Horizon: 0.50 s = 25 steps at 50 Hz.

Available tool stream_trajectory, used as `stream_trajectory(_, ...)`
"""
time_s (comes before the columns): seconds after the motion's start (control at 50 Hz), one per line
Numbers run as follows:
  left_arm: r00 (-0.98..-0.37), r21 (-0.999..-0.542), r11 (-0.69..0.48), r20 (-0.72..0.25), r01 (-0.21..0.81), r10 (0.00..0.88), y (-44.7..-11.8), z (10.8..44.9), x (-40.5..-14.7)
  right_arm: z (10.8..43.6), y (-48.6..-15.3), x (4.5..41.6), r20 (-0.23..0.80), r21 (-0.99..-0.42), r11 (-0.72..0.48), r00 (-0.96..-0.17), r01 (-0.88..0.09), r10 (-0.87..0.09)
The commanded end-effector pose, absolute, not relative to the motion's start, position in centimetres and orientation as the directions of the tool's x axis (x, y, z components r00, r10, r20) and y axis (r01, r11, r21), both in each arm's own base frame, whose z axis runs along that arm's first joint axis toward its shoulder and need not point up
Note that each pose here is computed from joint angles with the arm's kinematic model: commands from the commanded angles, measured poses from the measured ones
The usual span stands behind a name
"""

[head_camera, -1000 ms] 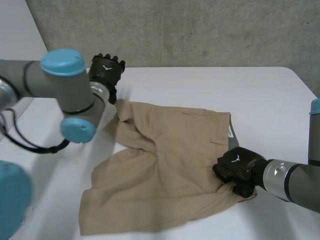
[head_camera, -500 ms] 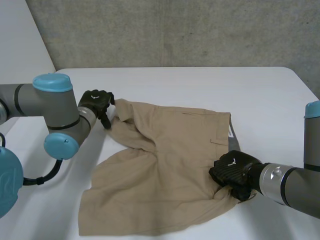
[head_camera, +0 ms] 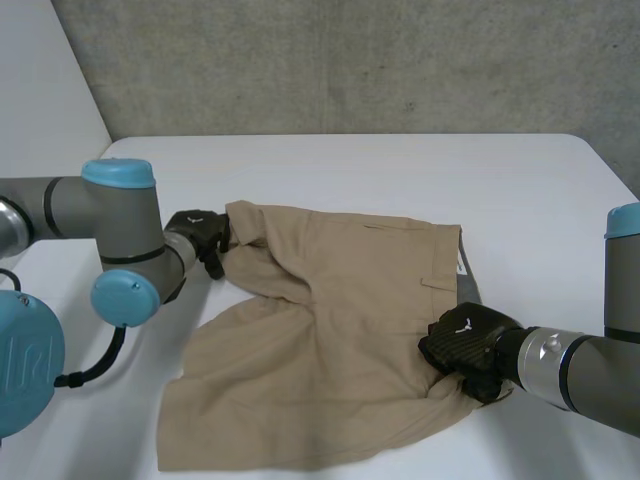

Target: Fold the shorts.

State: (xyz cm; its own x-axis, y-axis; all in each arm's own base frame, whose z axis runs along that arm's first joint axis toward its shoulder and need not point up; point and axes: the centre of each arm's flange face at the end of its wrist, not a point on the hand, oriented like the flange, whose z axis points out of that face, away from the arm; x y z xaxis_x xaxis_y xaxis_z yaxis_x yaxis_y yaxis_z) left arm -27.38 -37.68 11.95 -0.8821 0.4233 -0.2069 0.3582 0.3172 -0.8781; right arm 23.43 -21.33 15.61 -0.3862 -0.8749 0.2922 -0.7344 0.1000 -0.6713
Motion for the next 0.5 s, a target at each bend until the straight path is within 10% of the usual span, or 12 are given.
stream_trajectory(0.02,-0.883,-0.865,0.343,-0.207,0.367,0.422,-37.3,11.2,-27.3,15.5,-21.3,23.4,0.292,-0.668,0.101,-0.385,-0.737,-0.876)
stream_trajectory(0.5,-0.934,-0.835,0.431,-0.250,0.342,0.256,-37.1,12.3,-21.9,15.6,-21.3,23.4,0.293,-0.667,0.102,-0.385,-0.738,-0.875)
